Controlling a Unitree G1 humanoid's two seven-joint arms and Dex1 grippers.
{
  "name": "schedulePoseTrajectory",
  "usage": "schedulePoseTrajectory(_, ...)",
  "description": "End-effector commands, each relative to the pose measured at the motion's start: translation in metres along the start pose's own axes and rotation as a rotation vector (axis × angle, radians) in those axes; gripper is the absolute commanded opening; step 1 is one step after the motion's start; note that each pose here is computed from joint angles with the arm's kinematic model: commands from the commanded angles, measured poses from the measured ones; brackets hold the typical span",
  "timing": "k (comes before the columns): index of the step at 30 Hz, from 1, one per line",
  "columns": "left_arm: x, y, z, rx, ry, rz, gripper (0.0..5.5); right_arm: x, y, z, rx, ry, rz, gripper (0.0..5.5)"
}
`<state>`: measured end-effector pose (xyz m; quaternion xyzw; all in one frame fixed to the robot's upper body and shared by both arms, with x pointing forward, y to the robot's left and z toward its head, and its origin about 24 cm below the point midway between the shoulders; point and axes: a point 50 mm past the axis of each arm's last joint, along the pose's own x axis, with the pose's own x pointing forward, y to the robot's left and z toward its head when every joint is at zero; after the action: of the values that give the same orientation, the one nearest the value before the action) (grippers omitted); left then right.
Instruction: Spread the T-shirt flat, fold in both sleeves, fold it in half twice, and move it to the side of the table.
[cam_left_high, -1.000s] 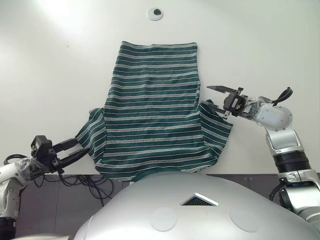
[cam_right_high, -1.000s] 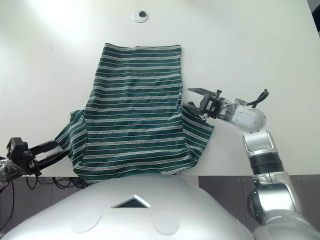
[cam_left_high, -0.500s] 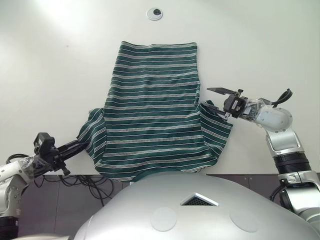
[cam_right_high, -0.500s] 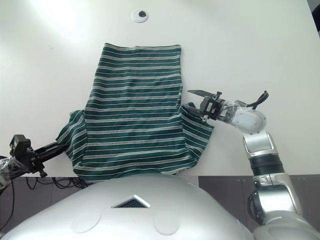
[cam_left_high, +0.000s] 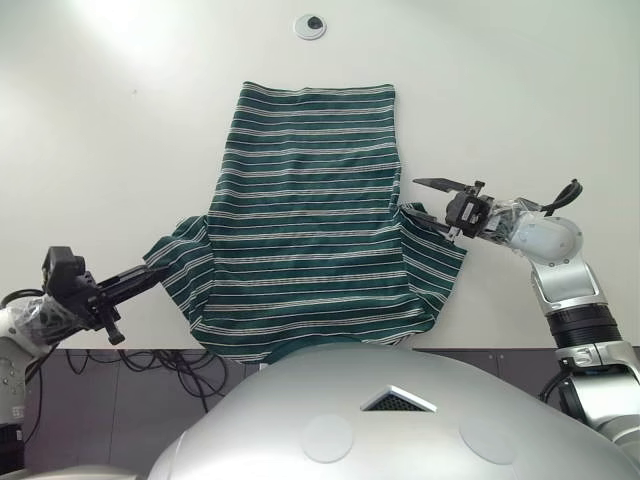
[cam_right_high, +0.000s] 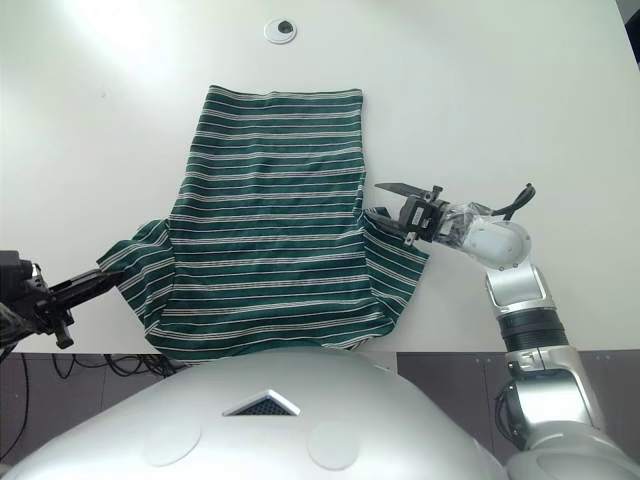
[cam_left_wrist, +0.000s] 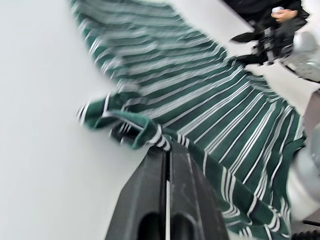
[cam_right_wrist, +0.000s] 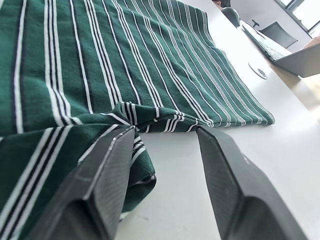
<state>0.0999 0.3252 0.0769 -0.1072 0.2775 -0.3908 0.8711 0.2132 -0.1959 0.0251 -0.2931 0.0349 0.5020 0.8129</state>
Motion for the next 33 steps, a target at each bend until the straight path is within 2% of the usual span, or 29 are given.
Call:
schedulePoseTrajectory(1,0.015,-0.008,0.011,0.056,0.014,-0.060,0.01,-0.002,-0.002,-0.001,-0.013,0.012,0.013,2.28)
schedulePoseTrajectory(8,0.061,-0.022,0.013,0.185,0.026,-0.145,0.01,-0.004,-0.002,-0.002,-0.010,0.017,0.013,2.28)
schedulePoseTrajectory(13,0.073,-0.015,0.000,0.224,0.055,-0.140,0.01,-0.010,0.000,-0.004,0.000,0.025,-0.003,2.28)
schedulePoseTrajectory(16,0.075,-0.004,-0.010,0.220,0.044,-0.086,0.28,-0.016,-0.003,-0.004,0.045,0.014,-0.025,2.28)
schedulePoseTrajectory(23,0.085,-0.018,-0.042,0.227,0.099,-0.203,1.21,-0.045,-0.007,0.011,0.316,-0.057,-0.087,2.28)
schedulePoseTrajectory(26,0.094,-0.027,-0.044,0.239,0.090,-0.243,1.62,-0.061,-0.001,0.023,0.667,-0.101,-0.048,2.28)
schedulePoseTrajectory(29,0.096,-0.032,-0.042,0.249,0.064,-0.257,2.01,-0.075,0.007,0.017,0.855,0.008,-0.026,2.28)
schedulePoseTrajectory(33,0.097,-0.038,-0.038,0.258,0.042,-0.266,2.42,-0.094,0.012,-0.002,0.996,0.184,-0.089,2.28)
